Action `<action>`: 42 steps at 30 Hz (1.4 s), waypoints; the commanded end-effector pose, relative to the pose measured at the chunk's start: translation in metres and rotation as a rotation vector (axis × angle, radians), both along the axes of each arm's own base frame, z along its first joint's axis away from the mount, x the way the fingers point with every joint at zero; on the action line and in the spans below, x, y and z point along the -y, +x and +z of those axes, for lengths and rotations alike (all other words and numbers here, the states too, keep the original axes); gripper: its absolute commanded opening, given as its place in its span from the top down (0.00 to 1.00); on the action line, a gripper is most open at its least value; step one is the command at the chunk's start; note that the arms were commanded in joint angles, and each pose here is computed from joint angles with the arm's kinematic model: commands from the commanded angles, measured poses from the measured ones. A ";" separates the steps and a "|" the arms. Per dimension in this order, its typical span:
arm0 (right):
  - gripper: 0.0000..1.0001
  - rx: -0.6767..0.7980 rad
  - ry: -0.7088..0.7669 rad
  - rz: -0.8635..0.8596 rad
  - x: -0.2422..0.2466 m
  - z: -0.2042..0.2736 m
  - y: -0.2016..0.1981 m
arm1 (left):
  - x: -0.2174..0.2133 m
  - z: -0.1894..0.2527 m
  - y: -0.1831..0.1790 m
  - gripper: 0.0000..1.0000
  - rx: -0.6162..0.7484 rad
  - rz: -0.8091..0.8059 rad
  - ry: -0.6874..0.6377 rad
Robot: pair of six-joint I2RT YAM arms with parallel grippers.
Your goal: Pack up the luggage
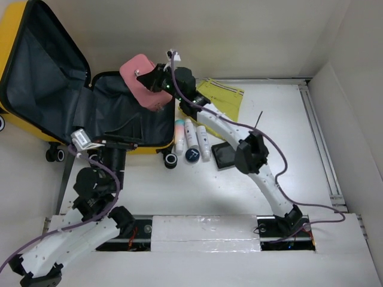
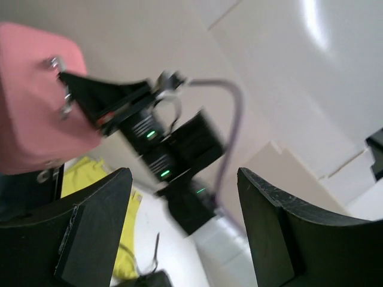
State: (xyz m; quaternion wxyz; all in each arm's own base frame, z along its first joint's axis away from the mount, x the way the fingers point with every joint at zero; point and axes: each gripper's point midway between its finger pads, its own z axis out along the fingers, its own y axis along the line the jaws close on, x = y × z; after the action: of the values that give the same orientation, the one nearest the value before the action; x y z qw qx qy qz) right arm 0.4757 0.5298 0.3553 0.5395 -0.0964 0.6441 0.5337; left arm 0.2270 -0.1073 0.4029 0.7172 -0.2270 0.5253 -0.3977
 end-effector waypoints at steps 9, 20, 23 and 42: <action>0.57 0.029 0.521 0.165 -0.035 0.068 -0.043 | -0.043 0.013 0.010 0.33 -0.058 0.248 -0.034; 0.19 0.167 0.218 -0.120 0.112 0.120 -0.030 | -0.007 -0.051 0.068 0.26 -0.340 0.386 0.234; 0.23 0.059 0.060 -0.280 0.161 0.054 -0.010 | 0.011 -0.037 0.095 0.24 -0.392 0.380 0.283; 0.35 -0.050 -0.377 -0.247 0.254 -0.098 -0.186 | -0.086 -0.116 0.241 0.35 -0.724 0.300 0.278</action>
State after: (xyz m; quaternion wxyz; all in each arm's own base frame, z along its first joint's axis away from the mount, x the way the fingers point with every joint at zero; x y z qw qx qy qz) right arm 0.2938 0.2810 0.2670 0.5525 -0.0850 0.7490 0.3557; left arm 0.4626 -0.0172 0.3172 0.5963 -0.3295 0.7249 -0.1020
